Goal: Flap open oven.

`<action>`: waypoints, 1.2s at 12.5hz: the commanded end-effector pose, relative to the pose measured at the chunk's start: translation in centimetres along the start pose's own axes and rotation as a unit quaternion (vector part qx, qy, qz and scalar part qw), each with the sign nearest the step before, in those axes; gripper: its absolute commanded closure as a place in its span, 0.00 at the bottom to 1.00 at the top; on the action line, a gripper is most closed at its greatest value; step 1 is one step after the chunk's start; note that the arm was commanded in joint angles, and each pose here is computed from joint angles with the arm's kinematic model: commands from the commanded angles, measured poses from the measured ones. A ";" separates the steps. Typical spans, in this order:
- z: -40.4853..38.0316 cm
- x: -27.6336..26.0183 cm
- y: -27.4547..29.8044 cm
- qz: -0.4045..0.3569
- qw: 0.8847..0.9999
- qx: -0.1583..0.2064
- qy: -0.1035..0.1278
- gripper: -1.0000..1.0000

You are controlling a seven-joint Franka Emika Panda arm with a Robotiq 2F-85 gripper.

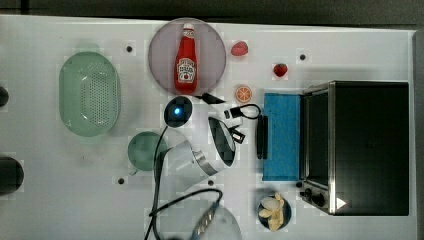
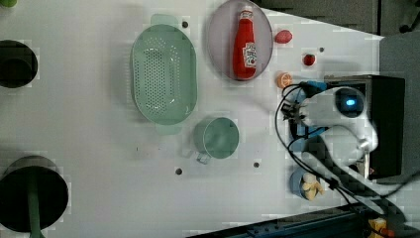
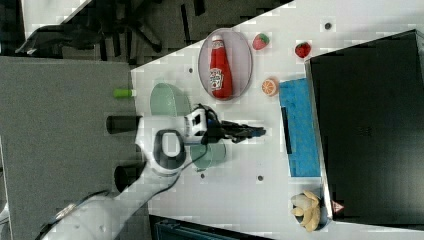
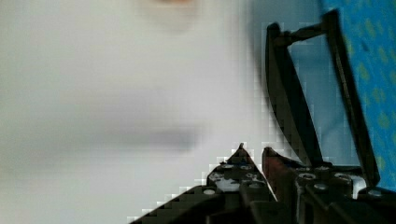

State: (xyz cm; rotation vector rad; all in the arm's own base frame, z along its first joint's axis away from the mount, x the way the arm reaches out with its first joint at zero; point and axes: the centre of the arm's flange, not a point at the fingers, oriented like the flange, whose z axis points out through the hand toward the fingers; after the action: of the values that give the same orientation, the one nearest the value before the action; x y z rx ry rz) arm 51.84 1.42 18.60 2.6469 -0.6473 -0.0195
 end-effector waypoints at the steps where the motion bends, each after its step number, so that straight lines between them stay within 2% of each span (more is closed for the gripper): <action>1: -9.3 3.4 3.7 0.118 0.990 0.076 0.021 0.82; 3: -13.3 3.5 6.5 0.166 0.981 0.102 -0.002 0.82; 6: -20.2 3.0 11.1 0.218 0.964 0.149 -0.023 0.82; 9: -25.4 1.5 15.5 0.251 0.948 0.188 -0.052 0.82; 12: -29.2 0.4 18.3 0.258 0.942 0.207 -0.050 0.82; 15: -32.1 -0.5 20.6 0.256 0.945 0.192 -0.069 0.82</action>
State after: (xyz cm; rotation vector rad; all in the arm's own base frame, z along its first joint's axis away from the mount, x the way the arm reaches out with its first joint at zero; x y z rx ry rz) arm 45.97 -2.54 54.83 2.7885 -1.4193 0.0984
